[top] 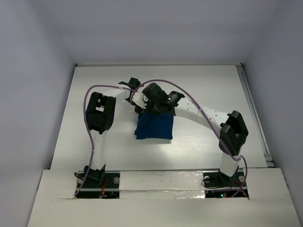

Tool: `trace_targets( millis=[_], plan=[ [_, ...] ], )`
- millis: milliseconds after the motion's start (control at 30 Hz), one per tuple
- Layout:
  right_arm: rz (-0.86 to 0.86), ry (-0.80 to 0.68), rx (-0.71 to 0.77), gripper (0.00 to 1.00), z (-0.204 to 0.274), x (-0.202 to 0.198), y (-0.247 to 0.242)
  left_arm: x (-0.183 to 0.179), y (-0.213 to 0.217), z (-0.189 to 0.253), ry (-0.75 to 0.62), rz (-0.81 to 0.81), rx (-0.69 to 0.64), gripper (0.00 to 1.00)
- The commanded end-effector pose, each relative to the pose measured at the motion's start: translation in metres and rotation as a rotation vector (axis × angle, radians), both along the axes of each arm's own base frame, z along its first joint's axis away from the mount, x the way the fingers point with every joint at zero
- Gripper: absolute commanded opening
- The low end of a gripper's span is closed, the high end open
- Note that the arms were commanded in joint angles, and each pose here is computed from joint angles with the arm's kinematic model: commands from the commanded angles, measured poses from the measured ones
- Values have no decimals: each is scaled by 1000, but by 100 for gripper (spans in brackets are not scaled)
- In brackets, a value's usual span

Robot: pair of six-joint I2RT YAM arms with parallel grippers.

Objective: Fold and stack the t-shirts
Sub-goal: Fold the long partially folded tshirt into a neat square

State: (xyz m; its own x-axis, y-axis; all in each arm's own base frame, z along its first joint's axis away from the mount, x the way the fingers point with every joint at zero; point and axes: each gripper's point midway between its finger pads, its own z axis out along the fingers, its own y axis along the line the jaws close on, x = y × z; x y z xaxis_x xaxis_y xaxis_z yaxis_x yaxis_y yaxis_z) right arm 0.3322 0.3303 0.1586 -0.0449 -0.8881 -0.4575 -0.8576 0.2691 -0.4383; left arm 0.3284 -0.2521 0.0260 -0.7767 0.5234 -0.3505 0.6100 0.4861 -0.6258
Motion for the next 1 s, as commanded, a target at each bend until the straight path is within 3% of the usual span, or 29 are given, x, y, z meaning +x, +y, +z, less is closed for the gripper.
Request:
trace_targets(
  millis=[0,300,600,967],
  plan=[
    [-32,-64,36,0,21,26,1,-17,4,-2,0,-36,9,0],
    [-68,-57,-14,0,2,44,-12,-34,7,-4,15,-70,9,0],
    [-79,-60,-33,0,-9,56,-9,-24,0,20,-32,-73,-26,0],
    [-86,-47,-14,0,-17,61,-1,53,26,98,-192,66,-74,0]
  ],
)
